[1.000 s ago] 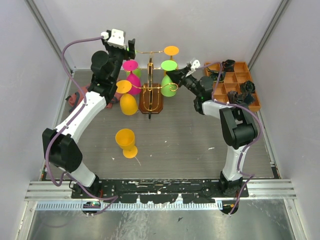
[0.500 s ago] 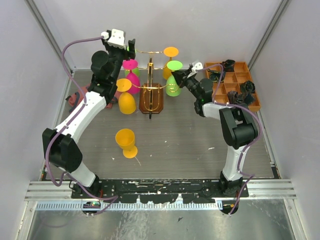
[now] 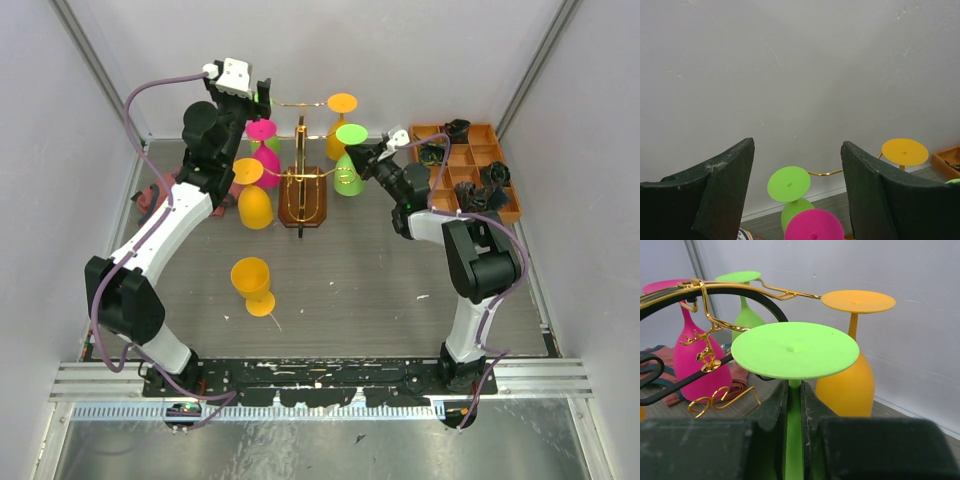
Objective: Place the wine glass upside down on the wine glass rack
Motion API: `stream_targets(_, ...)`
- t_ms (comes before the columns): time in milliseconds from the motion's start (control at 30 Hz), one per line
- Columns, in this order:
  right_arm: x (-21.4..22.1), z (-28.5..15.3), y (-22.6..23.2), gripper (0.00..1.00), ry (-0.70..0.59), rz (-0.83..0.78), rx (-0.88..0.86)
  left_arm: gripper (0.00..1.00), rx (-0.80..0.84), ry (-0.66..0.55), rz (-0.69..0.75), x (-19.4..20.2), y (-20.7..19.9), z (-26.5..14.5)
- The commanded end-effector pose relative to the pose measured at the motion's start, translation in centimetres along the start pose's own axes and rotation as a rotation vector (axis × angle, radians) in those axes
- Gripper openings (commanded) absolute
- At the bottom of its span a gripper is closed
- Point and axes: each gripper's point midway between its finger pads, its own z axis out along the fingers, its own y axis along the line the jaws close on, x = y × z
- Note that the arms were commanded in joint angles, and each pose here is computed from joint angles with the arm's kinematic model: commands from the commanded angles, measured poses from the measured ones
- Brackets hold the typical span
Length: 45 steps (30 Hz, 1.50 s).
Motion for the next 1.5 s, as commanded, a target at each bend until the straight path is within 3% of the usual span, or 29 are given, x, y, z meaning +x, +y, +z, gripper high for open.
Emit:
stream_targets(0, -5.2, -0.1, 1.5, 0.02, -0.123, -0.068, -0.056, 0.77, -0.018, -0.024, 0.005, -0.8, 0.6, 0.1)
stream_targets(267, -5.2, 0.6, 3.0, 0.07, -0.129, -0.068, -0.090, 0.78, 0.000, -0.014, 0.012, -0.5, 0.4, -0.5)
stream_targets(367, -5.2, 0.7, 2.9, 0.17, -0.123, -0.058, -0.082, 0.79, 0.029, 0.001, 0.021, -0.4, -0.1, -0.9)
stream_targets(500, -4.7, 0.3, 2.6, 0.45, -0.096, -0.074, -0.065, 0.79, 0.045, 0.030, 0.028, 0.4, -0.2, -1.4)
stream_targets(567, -4.7, -0.1, 2.5, 0.51, -0.090, -0.089, -0.050, 0.80, 0.046, 0.041, 0.031, 0.6, -0.3, -1.7)
stream_targets(833, -3.6, -1.9, 1.1, 0.53, -0.002, -0.116, 0.022, 0.81, 0.034, 0.074, 0.059, 0.5, 0.3, -2.7)
stream_targets(967, -3.0, -3.2, -0.6, 0.53, 0.054, -0.111, 0.092, 0.81, 0.045, 0.148, 0.110, 0.8, 0.8, -4.3)
stream_targets(1200, -4.4, -4.4, -6.1, 0.53, 0.096, -0.129, 0.330, 0.84, 0.037, 0.220, 0.145, 0.4, 2.4, -11.0)
stream_targets(1400, -8.0, -4.2, -11.6, 0.53, 0.057, -0.149, 0.545, 0.85, 0.108, 0.386, 0.056, 4.2, 1.1, -17.0)
stream_targets(1467, -9.4, -3.9, -12.7, 0.63, 0.031, -0.163, 0.586, 0.85, 0.175, 0.468, 0.026, 5.7, -0.1, -18.8)
